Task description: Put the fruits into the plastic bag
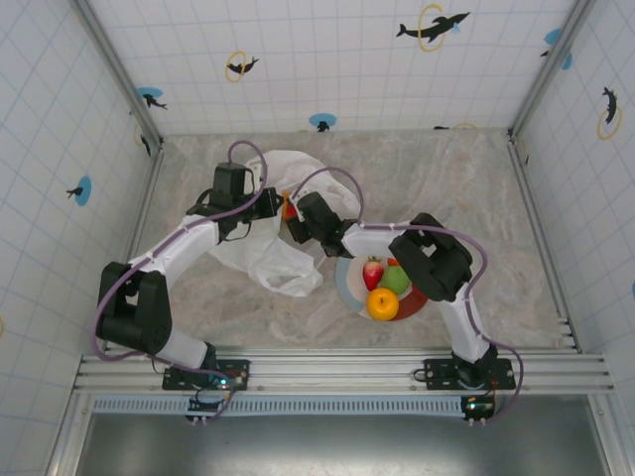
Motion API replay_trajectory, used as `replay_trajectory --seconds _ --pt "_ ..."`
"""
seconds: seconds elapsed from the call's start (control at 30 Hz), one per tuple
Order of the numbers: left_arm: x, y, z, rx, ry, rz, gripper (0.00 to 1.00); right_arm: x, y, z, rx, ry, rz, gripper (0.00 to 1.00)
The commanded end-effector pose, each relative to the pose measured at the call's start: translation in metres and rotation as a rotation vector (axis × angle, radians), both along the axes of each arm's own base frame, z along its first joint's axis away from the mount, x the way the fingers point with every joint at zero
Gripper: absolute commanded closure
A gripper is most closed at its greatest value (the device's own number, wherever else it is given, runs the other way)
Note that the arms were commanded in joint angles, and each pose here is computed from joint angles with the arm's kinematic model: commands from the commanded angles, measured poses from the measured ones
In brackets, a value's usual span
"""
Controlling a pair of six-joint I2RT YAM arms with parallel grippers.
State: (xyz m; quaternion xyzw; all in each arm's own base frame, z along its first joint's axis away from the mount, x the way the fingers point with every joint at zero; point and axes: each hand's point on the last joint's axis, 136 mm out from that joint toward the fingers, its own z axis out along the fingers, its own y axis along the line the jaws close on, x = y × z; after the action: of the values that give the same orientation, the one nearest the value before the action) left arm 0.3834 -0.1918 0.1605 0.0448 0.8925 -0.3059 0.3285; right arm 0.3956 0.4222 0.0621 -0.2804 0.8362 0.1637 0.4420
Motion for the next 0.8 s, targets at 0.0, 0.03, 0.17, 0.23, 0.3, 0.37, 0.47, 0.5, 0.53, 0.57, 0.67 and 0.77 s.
replay_trajectory --seconds 0.0,0.03,0.17,0.23,0.3,0.37,0.47,0.5,0.53,0.57,0.67,0.77 --pt "0.002 -0.004 0.011 -0.025 -0.019 -0.010 1.00 0.013 0.023 0.023 0.166 -0.017 -0.004 0.47" --pt "0.002 -0.004 0.012 -0.026 -0.019 -0.013 1.00 0.013 0.024 0.022 0.182 -0.004 0.001 0.46" --pt "0.002 -0.004 0.013 -0.026 -0.022 -0.009 1.00 0.013 0.022 0.016 0.189 0.029 -0.007 0.43" --pt "0.002 -0.003 0.013 -0.025 -0.022 -0.008 1.00 0.012 0.018 0.016 0.183 0.036 -0.014 0.39" --pt "0.002 -0.003 0.013 -0.024 -0.022 -0.007 1.00 0.011 0.013 0.018 0.181 0.035 -0.021 0.34" --pt "0.002 -0.003 0.014 -0.024 -0.025 -0.006 1.00 0.009 0.009 0.026 0.185 0.023 -0.018 0.28" --pt "0.002 -0.002 0.014 -0.020 -0.026 -0.003 1.00 0.001 0.004 0.033 0.179 0.018 0.004 0.22" --pt "0.002 -0.002 0.014 -0.018 -0.026 0.000 1.00 -0.002 0.002 0.035 0.175 0.019 0.010 0.21" --pt "0.003 -0.001 0.014 -0.015 -0.030 0.001 1.00 -0.006 0.000 0.037 0.170 0.018 0.024 0.21" --pt "0.003 -0.001 0.013 -0.013 -0.027 0.002 1.00 -0.011 -0.002 0.038 0.164 0.019 0.035 0.20" --pt "0.003 -0.001 0.013 -0.012 -0.026 0.003 1.00 -0.023 -0.012 0.043 0.141 0.019 0.058 0.19" --pt "0.003 0.000 0.013 -0.008 -0.028 0.005 1.00 -0.038 -0.023 0.048 0.113 0.017 0.084 0.19"
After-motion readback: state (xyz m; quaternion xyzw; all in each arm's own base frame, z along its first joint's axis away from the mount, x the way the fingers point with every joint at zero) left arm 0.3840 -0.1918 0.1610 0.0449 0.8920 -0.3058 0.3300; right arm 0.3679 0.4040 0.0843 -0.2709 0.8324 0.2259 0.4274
